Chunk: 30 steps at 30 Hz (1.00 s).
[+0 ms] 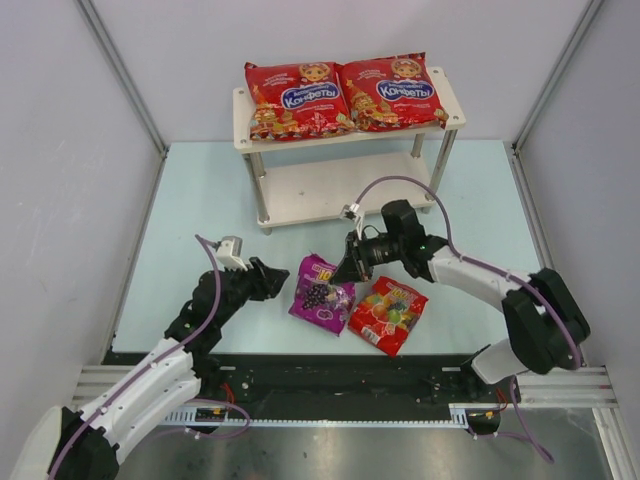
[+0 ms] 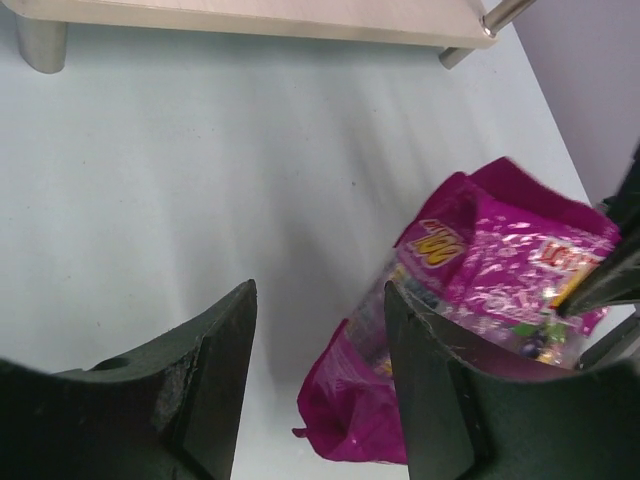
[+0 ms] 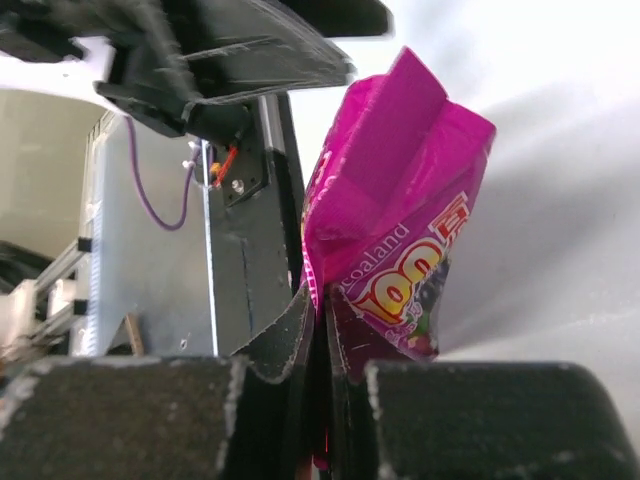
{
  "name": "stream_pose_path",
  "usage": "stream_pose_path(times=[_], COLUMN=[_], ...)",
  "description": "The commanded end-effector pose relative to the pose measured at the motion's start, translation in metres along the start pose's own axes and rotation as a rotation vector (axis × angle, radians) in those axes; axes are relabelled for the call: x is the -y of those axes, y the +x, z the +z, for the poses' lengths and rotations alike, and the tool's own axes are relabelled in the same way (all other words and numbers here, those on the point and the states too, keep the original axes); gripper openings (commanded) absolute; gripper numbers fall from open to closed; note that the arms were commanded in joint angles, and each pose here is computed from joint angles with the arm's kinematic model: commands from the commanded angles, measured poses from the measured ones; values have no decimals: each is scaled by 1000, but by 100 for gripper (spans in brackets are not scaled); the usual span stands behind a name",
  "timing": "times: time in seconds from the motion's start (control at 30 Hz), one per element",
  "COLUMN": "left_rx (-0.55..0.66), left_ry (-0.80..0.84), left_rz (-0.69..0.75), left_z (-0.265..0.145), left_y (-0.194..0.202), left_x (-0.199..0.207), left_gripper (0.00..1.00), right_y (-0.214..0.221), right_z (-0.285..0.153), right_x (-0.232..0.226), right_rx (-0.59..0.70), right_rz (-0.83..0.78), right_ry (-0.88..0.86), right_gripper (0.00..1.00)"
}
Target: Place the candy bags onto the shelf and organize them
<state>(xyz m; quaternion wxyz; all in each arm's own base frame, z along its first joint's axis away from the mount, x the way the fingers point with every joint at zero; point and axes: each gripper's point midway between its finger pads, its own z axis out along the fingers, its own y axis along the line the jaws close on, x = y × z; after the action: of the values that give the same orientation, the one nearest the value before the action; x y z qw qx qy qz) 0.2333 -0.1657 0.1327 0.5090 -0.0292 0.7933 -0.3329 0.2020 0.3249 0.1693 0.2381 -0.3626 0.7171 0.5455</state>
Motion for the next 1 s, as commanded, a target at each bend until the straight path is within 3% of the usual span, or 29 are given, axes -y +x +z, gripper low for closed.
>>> stream_pose_path(times=[0.0,0.17,0.27,0.3,0.4,0.5,0.77,0.97], left_rx=[19,13,6,5,-1,-1,-10,-23], left_ry=[14,10,7,3,8,10,30,43], left_rz=[31,37,43,46,43,44,48,50], left_z=[0,-1,-3,-3,-4,-4,-7,-6], left_y=[-12,-9,-5,-5,-2,-1,4,8], left_x=[8,5,4,2,2,1,2,3], left_gripper=[59,59,59,59,59,59,61,69], right_y=[13,26,19,12,6,-6,-28,-47], right_z=[16,28,35,37,39,32,-16,-49], right_x=[7,39,51,53,76,94,132,100], right_rx=[-132,-225,-240,-240,-235,-198,29,334], right_rz=[112,129,94,67,66,79,155,195], right_ry=[-32,94,149,165,273,410,871,1008], right_gripper=[8,8,18,32,51,55,60,61])
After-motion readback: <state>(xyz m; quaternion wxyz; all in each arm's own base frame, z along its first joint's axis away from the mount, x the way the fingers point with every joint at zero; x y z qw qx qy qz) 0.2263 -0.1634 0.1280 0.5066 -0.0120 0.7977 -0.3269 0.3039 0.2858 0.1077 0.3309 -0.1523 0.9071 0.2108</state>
